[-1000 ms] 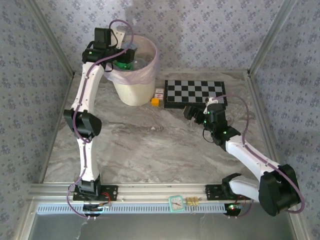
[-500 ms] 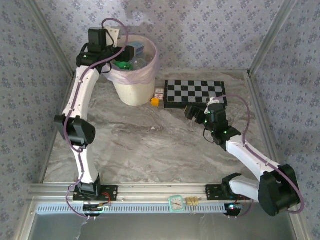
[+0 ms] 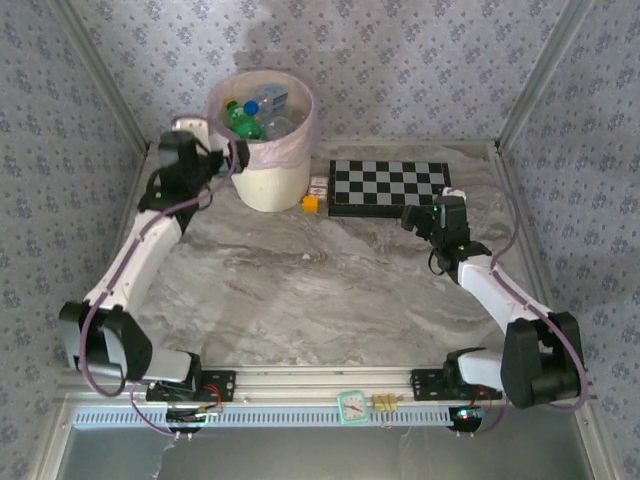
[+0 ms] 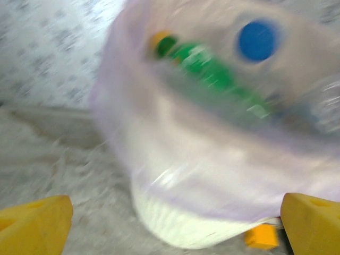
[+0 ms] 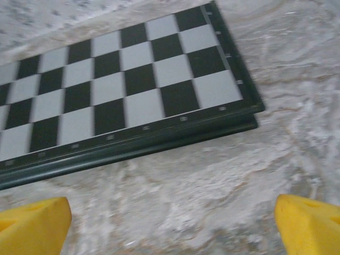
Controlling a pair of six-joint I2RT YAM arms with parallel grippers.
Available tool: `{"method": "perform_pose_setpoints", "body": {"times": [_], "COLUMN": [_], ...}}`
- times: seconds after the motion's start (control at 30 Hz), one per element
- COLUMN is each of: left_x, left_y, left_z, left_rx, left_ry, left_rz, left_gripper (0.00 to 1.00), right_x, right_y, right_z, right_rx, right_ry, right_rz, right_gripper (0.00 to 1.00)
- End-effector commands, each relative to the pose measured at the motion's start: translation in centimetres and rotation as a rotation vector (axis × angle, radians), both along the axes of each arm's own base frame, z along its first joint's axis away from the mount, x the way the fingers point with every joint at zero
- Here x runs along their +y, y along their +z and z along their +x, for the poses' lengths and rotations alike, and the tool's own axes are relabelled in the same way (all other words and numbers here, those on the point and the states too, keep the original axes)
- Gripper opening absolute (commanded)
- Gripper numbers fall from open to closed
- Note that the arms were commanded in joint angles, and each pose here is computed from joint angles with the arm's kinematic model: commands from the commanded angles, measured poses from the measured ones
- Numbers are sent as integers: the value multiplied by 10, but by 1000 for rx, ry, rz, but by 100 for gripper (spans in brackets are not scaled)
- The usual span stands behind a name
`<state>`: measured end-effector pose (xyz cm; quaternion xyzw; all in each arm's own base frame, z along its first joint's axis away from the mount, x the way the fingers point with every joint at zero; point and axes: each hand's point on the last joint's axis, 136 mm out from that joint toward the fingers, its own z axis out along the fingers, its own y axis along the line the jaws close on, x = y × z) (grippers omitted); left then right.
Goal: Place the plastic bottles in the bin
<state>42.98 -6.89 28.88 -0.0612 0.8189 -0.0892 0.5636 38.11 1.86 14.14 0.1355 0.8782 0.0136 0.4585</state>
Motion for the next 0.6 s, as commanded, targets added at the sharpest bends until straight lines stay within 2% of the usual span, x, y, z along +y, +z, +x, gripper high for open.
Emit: {"method": "perform_pose_setpoints", "body": {"times": [0.0,0.13,0.2,0.27,0.4,0.57], "left_x": [39,56,64,73,84,83], "left_y": [-30,-92,-113,-129,-145,-143], "left_z": [-12,-27,-31,-33,-32,-21], "left_rx": [2,112,153,176,223,158], "left_ry": [225,283,313,351,404,406], "left_rz": [11,127,188,261,357,423], "left_gripper": [100,100,100,100,100,100], "right_x": [-29,-45,-50,-58,-66,-73], "right_y": [-5,-16,-15,-21,-42,-48], "right_z": [8,17,22,20,19,20], "right_rx": [4,4,-34,8,4,-72], "right_ry": [-48,-40,-31,-45,-57,-88], "right_rz": [-130,-141,-184,-224,-254,-276], "right_gripper": [100,100,100,100,100,100]}}
